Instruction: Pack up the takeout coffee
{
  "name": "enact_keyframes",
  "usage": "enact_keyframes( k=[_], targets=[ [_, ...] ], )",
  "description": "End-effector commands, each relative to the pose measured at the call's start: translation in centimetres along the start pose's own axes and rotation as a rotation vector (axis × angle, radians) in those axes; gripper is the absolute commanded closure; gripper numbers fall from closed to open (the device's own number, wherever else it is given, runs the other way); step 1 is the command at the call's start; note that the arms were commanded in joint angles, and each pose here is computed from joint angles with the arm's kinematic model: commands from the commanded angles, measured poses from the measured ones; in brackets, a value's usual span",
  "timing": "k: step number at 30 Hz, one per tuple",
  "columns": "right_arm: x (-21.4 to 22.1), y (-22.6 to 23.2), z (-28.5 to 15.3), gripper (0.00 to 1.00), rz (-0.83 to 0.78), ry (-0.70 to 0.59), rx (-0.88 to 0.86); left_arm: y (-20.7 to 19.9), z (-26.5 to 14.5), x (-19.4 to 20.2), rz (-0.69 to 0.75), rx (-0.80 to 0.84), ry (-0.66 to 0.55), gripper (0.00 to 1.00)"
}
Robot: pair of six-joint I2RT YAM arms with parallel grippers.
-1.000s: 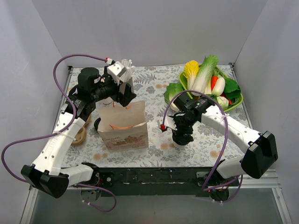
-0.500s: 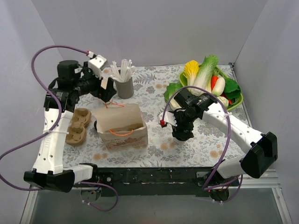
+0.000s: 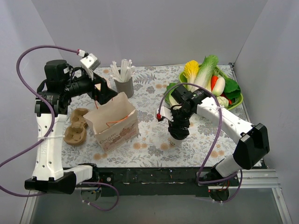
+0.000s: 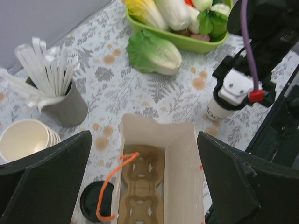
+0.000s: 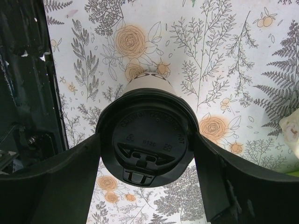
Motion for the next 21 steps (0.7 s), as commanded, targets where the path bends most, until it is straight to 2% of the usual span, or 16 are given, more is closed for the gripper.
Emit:
enact_keyframes(
  k=[1,2,5,6,9,11,15,16,21],
  targets=[
    [-1.3,-1.2,-1.1,0.97,0.014,-0.056,0.041,-1.2,0.2,-5.0,-0.010,0.070,-0.151,0.02],
    [-1.3,-1.4,-1.1,0.99,0.021,-0.055,0.053,-0.4,0.2,-5.1,-0.004,0.014,-0.144,0.02],
    [-1.3,-2.2,-1.7,0.99,0.057,-0.063,0.091,2.9,-1.3,-4.6,0.065,-0.217,-0.019,0.02],
    [-1.2,-2.5,-1.9,0.99,0.085,-0.064,0.105,3.3,-2.9,-4.2,0.061,-0.304,0.038,0.02],
    [-1.2,-3.3,-2.3,0.99,0.135,-0.092,0.136,3.4,-4.6,-3.5,0.112,-0.352,0.135,0.02],
    [-1.3,-3.7,-2.7,0.99,0.158,-0.105,0.159,1.4,-6.3,-3.6,0.152,-0.342,0.092,0.02],
    [-1.8,-5.8,-3.7,0.99,0.212,-0.162,0.222,1.0,-6.5,0.3,0.093,-0.345,0.163,0.02],
    [-2.0,-6.4,-3.9,0.99,0.229,-0.177,0.230,2.0,-5.7,2.9,0.049,-0.358,0.244,0.02],
    [-4.2,-8.9,-7.5,0.99,0.227,-0.281,0.316,3.5,-4.6,7.6,-0.037,-0.399,0.353,0.04]
  ],
)
Point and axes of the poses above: each gripper's point midway between its finger pads, its own z axis out along the fingers, its own y axis along the line the jaws close on, x = y × z, the point moved 3 cm from there along -z, back along the fingers, and after that the axes turned 10 degrees about -z, right-handed, at the moved point
